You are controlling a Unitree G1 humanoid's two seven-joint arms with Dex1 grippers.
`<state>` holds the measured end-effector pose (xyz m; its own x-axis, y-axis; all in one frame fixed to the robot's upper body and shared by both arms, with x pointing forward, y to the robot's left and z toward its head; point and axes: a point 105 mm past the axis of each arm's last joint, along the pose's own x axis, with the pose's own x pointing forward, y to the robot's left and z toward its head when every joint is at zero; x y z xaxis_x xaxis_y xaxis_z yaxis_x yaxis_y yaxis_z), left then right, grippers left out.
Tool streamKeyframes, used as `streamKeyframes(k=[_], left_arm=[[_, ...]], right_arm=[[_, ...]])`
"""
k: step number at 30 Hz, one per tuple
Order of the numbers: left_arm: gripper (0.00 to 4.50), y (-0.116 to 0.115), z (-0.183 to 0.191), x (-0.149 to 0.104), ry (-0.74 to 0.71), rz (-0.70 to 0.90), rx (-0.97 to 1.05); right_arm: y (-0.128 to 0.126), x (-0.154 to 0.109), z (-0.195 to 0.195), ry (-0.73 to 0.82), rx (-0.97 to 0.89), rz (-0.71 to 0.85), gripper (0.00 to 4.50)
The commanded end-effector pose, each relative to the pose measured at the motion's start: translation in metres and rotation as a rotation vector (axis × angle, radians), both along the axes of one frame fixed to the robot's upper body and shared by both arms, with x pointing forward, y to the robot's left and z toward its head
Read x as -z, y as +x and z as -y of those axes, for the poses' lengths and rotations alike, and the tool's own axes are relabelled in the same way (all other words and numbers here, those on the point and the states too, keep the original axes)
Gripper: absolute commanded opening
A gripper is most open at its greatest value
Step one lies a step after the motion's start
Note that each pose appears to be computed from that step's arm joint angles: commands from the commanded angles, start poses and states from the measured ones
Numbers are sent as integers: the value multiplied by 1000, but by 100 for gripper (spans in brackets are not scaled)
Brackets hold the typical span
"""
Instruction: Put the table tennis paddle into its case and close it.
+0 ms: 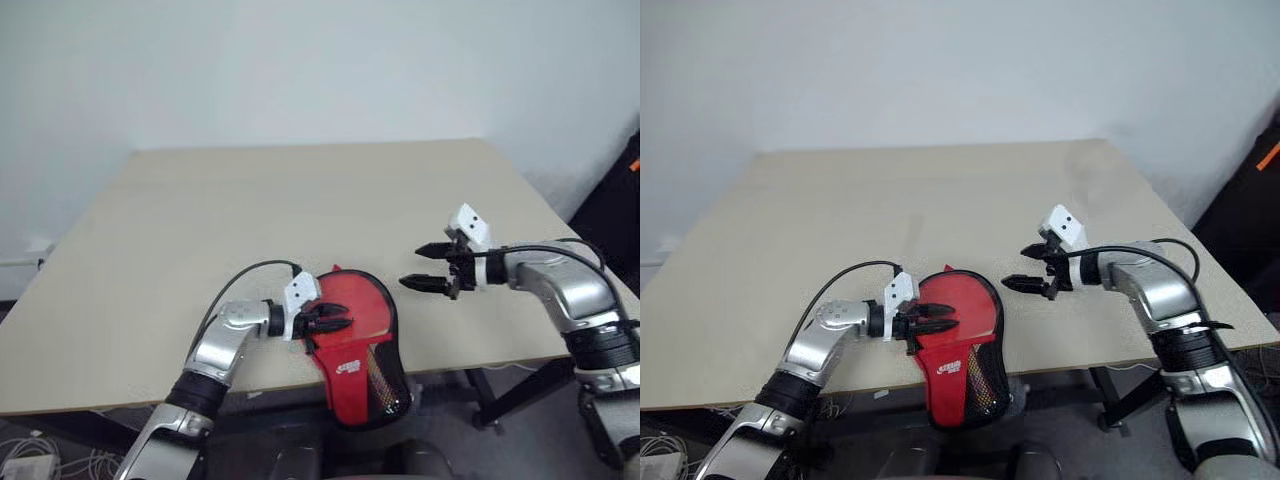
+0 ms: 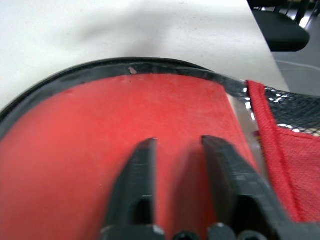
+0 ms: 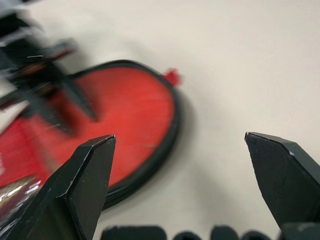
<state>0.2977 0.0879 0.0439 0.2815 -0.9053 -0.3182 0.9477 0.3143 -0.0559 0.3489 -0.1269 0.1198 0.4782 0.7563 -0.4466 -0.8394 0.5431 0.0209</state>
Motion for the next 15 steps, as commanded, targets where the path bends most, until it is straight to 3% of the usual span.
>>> streamKeyframes(k=[1,7,15], left_arm=[[268,1,-16,-4,-2,-33,-59],[446,10,-39,-45,-44,113,-180],[446,4,-68,-76,-141,117,-292]], right_arm=[[15,-10,-2,10,76,47,450],[25,13,-23,69,160,-35,450],[17,43,-53,116,148,-117,450]])
